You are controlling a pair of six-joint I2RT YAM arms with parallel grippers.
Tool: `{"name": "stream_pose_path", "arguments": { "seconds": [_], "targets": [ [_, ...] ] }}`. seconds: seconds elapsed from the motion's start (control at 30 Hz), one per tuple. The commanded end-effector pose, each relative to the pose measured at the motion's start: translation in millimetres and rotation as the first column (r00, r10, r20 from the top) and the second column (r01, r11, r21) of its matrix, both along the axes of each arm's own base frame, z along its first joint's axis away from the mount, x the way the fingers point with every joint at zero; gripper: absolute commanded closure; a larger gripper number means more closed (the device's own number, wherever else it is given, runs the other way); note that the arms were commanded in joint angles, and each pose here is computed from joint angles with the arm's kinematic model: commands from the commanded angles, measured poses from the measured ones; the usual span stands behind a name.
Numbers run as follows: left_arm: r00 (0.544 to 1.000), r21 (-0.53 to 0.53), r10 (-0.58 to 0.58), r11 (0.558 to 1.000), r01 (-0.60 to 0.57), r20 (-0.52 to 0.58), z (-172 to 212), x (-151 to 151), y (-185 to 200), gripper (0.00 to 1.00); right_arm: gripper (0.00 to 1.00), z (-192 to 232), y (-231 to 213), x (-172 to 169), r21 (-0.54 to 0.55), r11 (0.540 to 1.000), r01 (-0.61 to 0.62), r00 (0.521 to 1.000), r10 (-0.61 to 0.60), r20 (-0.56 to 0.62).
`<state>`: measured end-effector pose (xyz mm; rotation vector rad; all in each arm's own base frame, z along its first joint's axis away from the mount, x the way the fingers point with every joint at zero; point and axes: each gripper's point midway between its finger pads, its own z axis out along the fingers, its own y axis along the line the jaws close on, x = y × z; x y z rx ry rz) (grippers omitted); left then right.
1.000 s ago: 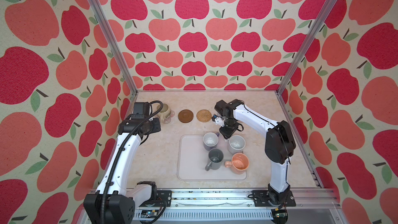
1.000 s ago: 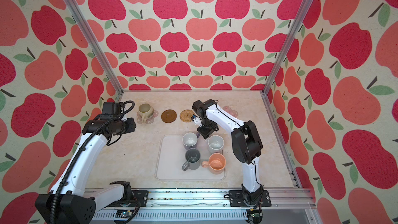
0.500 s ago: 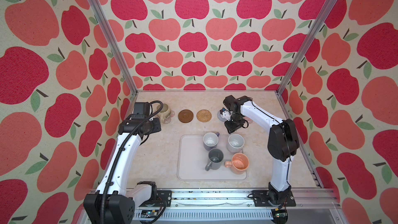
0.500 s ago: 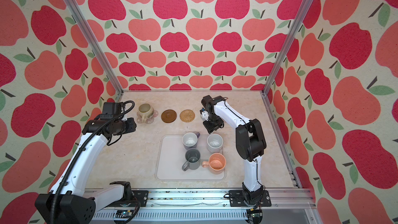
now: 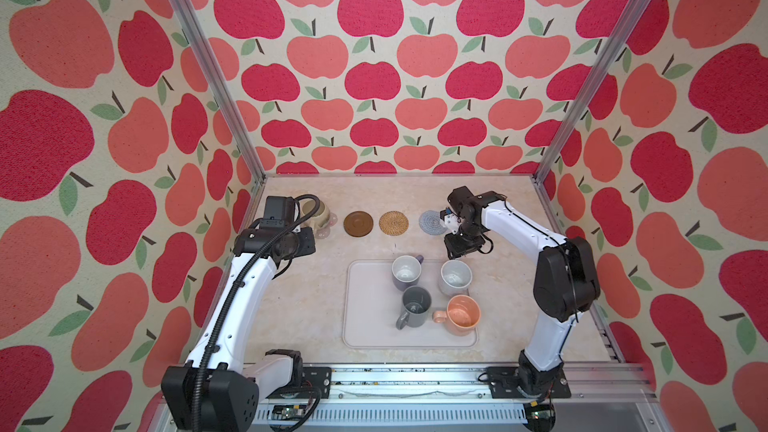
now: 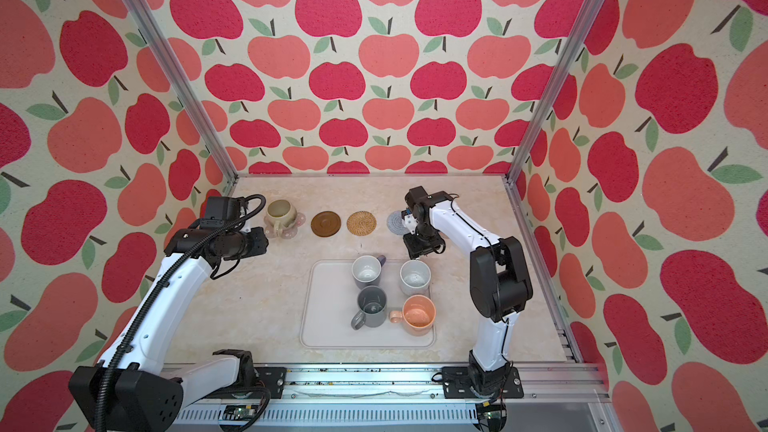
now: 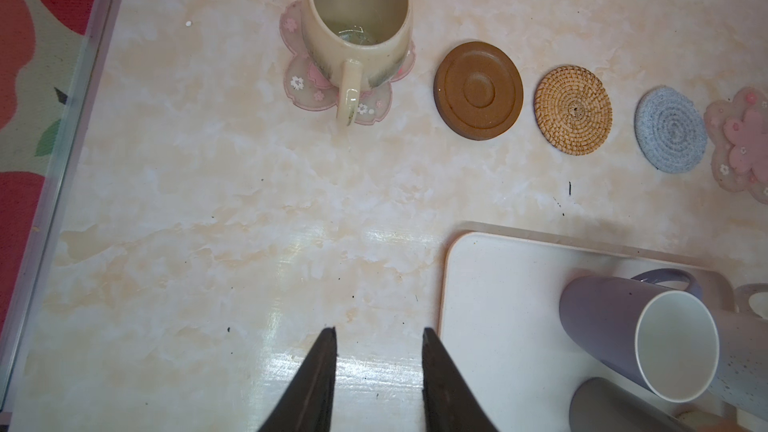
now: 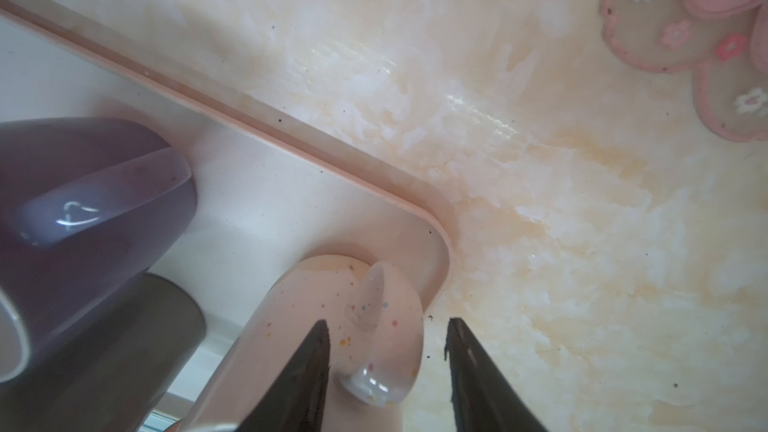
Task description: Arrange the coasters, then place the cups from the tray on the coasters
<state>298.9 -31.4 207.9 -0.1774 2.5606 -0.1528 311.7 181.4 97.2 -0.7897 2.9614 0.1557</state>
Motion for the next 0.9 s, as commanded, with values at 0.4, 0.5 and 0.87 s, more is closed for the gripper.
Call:
{"name": "stream_pose_path", "arguments": {
  "seconds": [0.4,0.5,0.87],
  "targets": [
    [0.999,0.032,-0.038,0.999,0.038,0.01,9,9,-15,0.64,0.49,10,-38,-28,-0.026,0.992,0.124,0.992,-0.123,0.025],
    [0.999,0.033,-0.045,0.998,0.045,0.011,9,10,-17,0.64,0.49,16,-44,-30,-0.038,0.991,0.13,0.991,-0.128,0.045],
    [0.998,0.056,-0.07,0.996,0.07,0.0,10,15,-24,0.64,0.47,26,-72,-45,-0.109,0.984,0.141,0.987,-0.131,0.092]
  ]
}}
